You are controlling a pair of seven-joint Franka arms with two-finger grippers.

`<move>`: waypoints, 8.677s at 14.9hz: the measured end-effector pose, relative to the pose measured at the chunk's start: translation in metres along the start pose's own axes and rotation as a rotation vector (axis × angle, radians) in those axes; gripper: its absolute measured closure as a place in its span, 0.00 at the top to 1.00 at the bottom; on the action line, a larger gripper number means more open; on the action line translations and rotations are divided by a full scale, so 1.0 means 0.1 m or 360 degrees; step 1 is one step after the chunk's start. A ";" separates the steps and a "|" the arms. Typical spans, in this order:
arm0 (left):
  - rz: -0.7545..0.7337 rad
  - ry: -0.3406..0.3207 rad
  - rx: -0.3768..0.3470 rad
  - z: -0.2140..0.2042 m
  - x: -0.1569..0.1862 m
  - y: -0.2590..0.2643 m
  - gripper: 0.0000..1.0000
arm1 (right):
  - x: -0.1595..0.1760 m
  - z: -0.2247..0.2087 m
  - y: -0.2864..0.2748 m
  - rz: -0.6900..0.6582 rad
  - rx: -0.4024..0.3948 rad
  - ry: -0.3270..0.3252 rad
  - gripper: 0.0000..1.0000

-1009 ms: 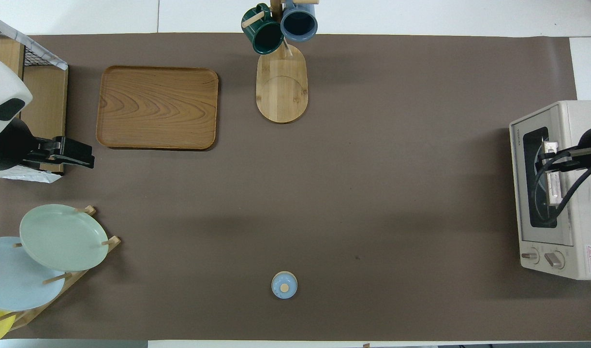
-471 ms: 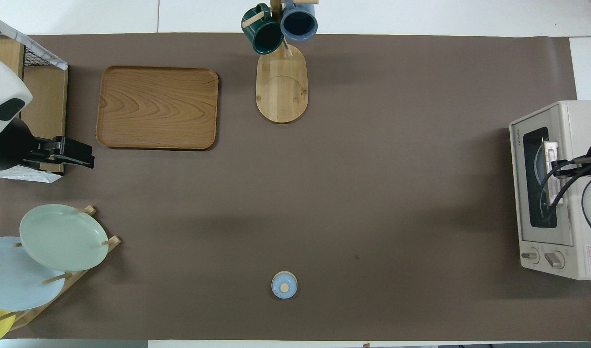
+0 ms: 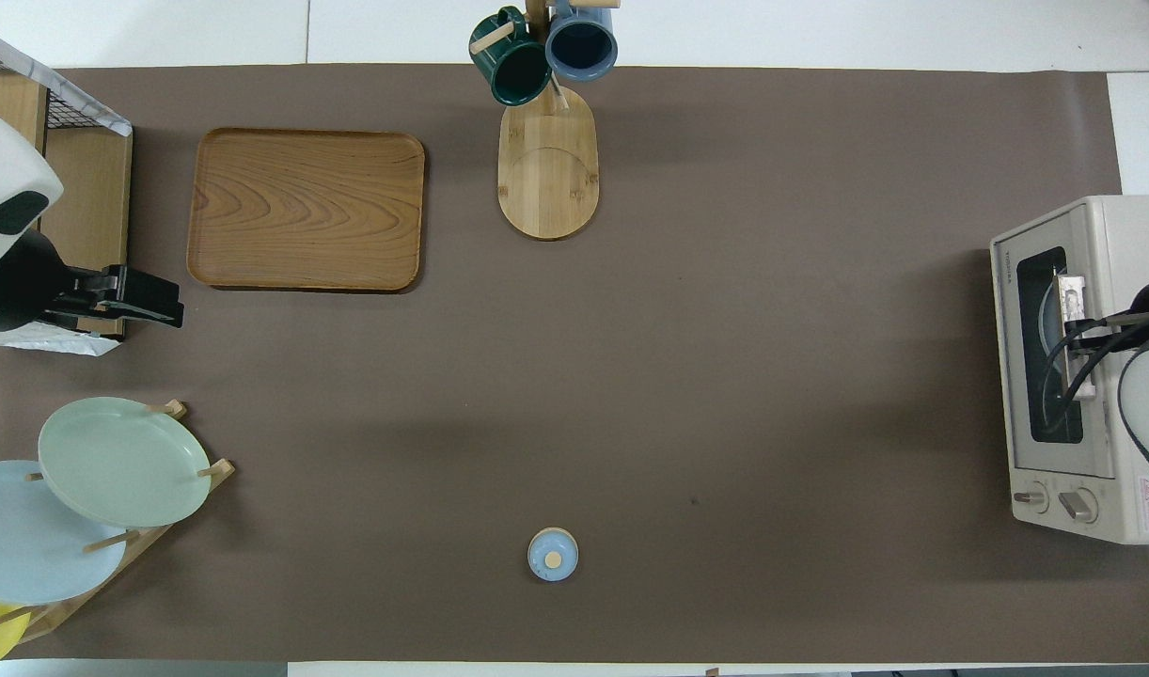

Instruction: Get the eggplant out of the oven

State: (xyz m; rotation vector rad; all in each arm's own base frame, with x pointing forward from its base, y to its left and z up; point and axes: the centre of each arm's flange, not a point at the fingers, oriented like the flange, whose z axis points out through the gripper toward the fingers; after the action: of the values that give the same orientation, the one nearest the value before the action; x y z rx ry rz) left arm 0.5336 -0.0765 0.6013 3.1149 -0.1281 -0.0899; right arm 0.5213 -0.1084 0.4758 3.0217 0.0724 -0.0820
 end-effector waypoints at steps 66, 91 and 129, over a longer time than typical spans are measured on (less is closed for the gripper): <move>0.0003 0.0001 0.0000 0.00 0.00 0.01 1.00 | 0.32 0.96 -0.87 -0.0249 -0.0107 -0.0006 0.19; -0.0026 0.0065 -0.0004 -0.04 0.05 -0.09 1.00 | 0.26 0.50 -6.23 -0.0011 0.0120 0.0228 0.02; -0.0744 0.0120 -0.0214 2.97 0.10 3.55 1.00 | 0.44 1.66 -1.97 -0.0076 -0.0346 -0.0161 0.01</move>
State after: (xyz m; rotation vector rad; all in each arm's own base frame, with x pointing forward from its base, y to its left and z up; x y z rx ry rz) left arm 0.4975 -0.4373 0.3135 2.9398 0.5819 0.0122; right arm 0.5462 0.0691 0.2855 2.7942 0.1352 -0.2167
